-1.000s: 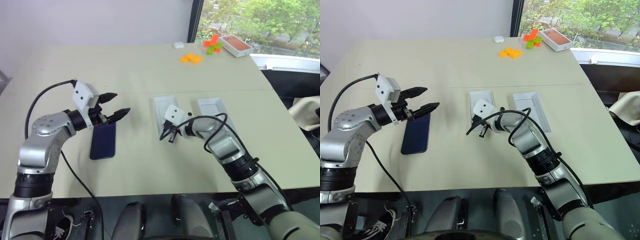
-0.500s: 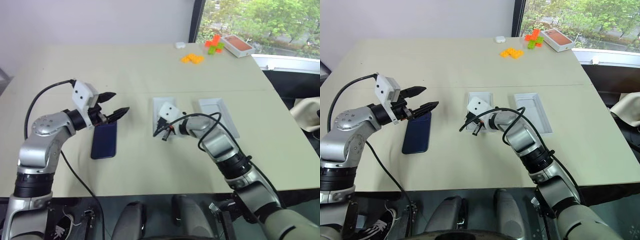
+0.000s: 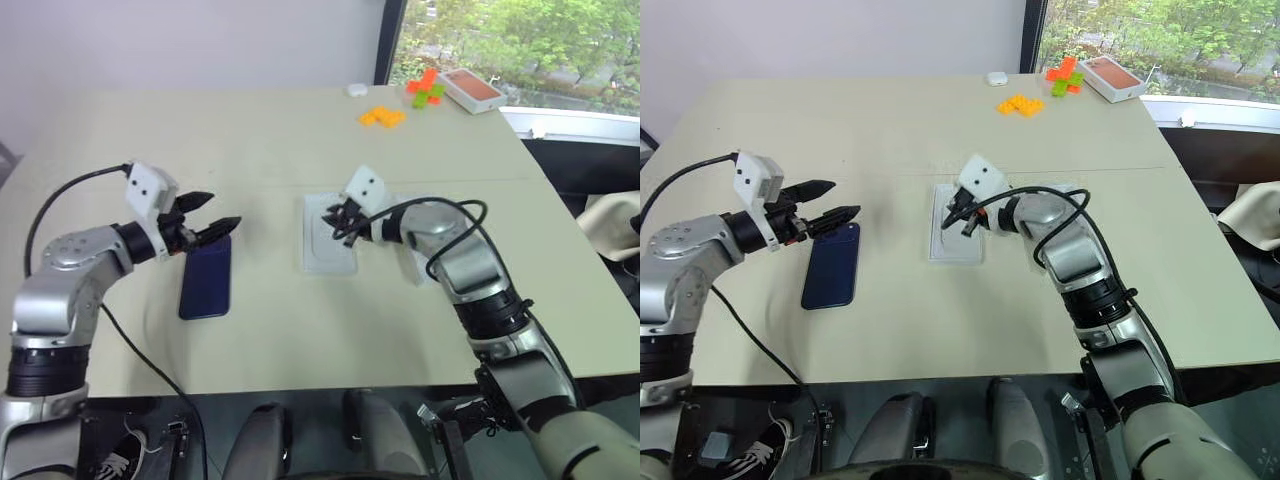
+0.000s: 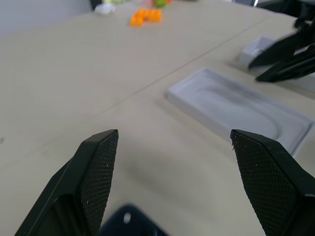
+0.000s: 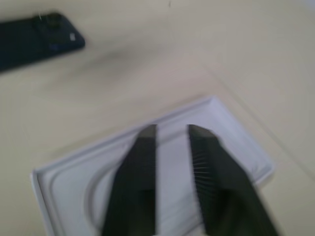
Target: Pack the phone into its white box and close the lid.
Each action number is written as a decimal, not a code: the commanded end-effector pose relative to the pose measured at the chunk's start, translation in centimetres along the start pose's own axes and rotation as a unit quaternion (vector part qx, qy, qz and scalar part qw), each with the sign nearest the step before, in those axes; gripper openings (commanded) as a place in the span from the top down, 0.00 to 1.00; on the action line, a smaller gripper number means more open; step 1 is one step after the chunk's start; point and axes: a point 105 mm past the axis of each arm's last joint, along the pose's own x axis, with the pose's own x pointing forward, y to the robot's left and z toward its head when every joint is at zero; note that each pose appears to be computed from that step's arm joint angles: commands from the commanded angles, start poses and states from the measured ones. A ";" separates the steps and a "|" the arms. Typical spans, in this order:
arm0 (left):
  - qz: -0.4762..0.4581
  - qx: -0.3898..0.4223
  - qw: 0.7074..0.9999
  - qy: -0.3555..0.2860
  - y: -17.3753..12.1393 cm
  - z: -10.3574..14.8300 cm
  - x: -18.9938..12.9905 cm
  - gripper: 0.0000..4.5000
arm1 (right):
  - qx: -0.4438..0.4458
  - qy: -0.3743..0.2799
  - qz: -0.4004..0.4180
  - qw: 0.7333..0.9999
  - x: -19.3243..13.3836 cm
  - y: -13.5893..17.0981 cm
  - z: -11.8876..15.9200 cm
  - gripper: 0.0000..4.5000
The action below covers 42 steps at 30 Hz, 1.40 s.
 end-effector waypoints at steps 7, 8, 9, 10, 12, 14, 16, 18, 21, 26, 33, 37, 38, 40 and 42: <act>0.039 -0.145 0.989 0.010 3.5 -0.3 -5.2 0.14 | -0.088 -0.061 0.030 0.994 1.7 2.9 3.0 0.29; 0.041 -0.157 0.987 0.012 3.6 -0.4 -5.6 0.14 | -0.103 -0.062 0.035 0.992 1.9 3.3 3.0 0.41; 0.046 -0.172 0.984 0.017 3.9 -0.6 -6.1 0.14 | -0.131 -0.065 0.031 0.989 2.1 3.6 3.2 0.53; 0.050 -0.188 0.981 0.021 4.1 -0.8 -6.4 0.14 | -0.150 -0.070 0.028 0.986 2.4 3.8 3.4 0.65; 0.063 -0.210 0.975 0.035 4.7 -1.4 -7.4 0.14 | -0.177 -0.090 0.032 0.979 2.9 4.8 4.0 0.88; 0.071 -0.213 0.974 0.042 5.0 -1.7 -7.8 0.14 | -0.192 -0.101 0.036 0.976 3.2 5.3 4.3 0.99; 0.083 -0.227 0.969 0.055 5.3 -2.7 -8.4 0.14 | -0.225 -0.102 0.044 0.968 3.8 6.3 4.1 0.99; 0.080 -0.259 0.960 0.074 5.0 -3.9 -8.9 0.14 | -0.264 -0.109 0.059 0.956 4.7 7.8 3.9 0.99; 0.089 -0.287 0.948 0.107 5.0 -5.7 -9.4 0.14 | -0.314 -0.116 0.080 0.939 5.8 9.6 4.0 0.99; 0.061 -0.341 0.930 0.125 4.2 -6.7 -9.6 0.14 | -0.373 -0.127 0.105 0.913 7.3 12.0 4.1 0.99; 0.028 -0.371 0.911 0.176 2.2 -9.2 -8.9 0.14 | -0.419 -0.128 0.144 0.887 8.2 14.5 3.3 0.99; 0.006 -0.397 0.899 0.184 1.4 -9.4 -8.1 0.14 | -0.433 -0.115 0.152 0.881 8.9 15.1 2.6 0.99; 0.004 -0.411 0.892 0.186 1.3 -9.7 -7.7 0.14 | -0.436 -0.105 0.151 0.881 9.3 15.1 2.2 0.99; 0.003 -0.417 0.890 0.186 1.3 -10.1 -7.1 0.14 | -0.457 -0.091 0.145 0.873 9.8 14.8 1.6 0.99; 0.005 -0.423 0.888 0.178 1.4 -10.0 -6.7 0.14 | -0.466 -0.086 0.143 0.869 10.0 14.8 1.3 0.99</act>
